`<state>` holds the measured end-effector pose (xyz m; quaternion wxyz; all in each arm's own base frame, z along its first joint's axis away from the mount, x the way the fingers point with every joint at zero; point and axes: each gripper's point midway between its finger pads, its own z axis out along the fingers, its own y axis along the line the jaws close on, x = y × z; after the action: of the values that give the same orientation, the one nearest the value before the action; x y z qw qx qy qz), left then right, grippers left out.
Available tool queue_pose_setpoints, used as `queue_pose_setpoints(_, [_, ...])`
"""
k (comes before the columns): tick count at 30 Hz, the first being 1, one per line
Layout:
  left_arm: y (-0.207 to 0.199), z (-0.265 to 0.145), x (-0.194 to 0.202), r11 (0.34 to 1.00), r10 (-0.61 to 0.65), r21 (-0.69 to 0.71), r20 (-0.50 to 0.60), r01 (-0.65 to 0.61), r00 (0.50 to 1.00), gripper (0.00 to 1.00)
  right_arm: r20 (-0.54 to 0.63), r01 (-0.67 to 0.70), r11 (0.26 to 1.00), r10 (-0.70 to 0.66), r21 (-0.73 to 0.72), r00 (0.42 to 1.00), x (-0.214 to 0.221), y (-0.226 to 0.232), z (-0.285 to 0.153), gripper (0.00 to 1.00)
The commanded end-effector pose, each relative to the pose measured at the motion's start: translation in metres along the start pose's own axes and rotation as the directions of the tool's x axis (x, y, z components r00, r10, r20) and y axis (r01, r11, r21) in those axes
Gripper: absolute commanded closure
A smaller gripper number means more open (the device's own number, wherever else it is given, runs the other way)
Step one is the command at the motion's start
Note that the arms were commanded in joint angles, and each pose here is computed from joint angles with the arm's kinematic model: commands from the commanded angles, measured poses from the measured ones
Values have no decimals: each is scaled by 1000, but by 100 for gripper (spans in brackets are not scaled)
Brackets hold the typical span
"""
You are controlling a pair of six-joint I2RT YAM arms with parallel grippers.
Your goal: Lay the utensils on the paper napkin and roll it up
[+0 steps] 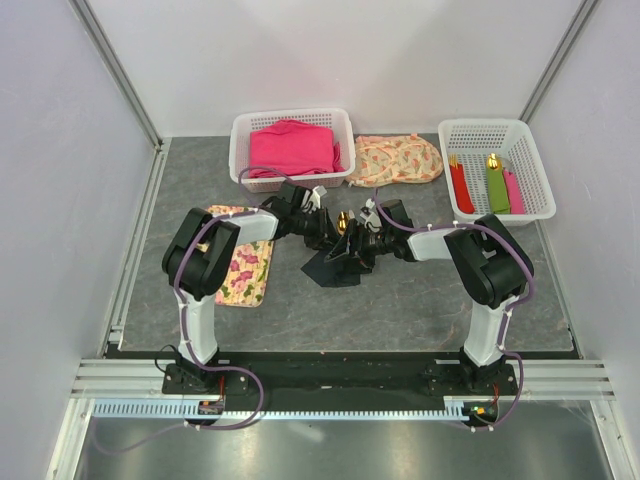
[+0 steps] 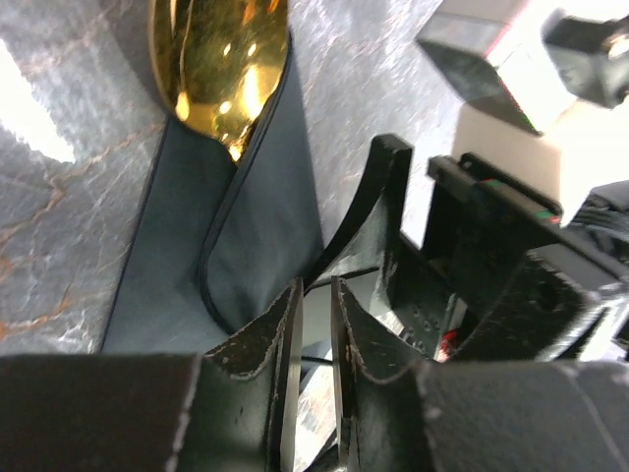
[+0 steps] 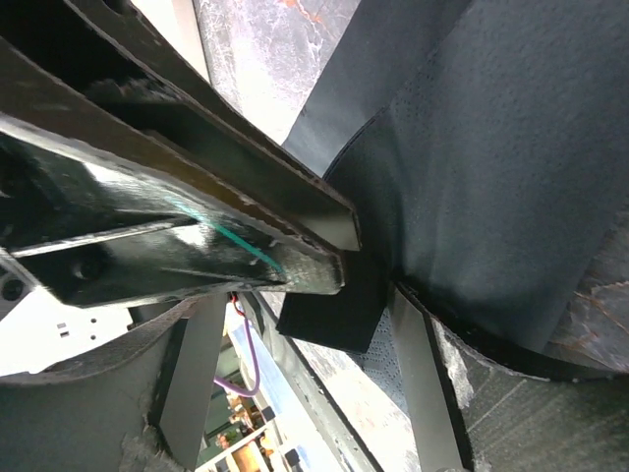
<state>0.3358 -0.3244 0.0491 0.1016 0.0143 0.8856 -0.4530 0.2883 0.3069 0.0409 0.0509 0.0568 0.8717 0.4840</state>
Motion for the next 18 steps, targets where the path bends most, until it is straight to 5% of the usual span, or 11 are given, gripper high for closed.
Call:
queue_pose_setpoints(1, [1, -3, 3, 997, 73, -21, -36, -73, 997, 79, 24, 14, 997, -15, 74, 1000, 0, -16, 1, 24])
queue_pose_setpoints(8, [12, -8, 2, 989, 123, -80, -58, -128, 991, 83, 23, 40, 998, -41, 47, 999, -4, 0, -3, 15])
queue_pose_setpoints(18, [34, -3, 1, 974, 130, -175, -101, -146, 986, 90, 50, 93, 996, -93, 3, 994, -11, 33, -18, 17])
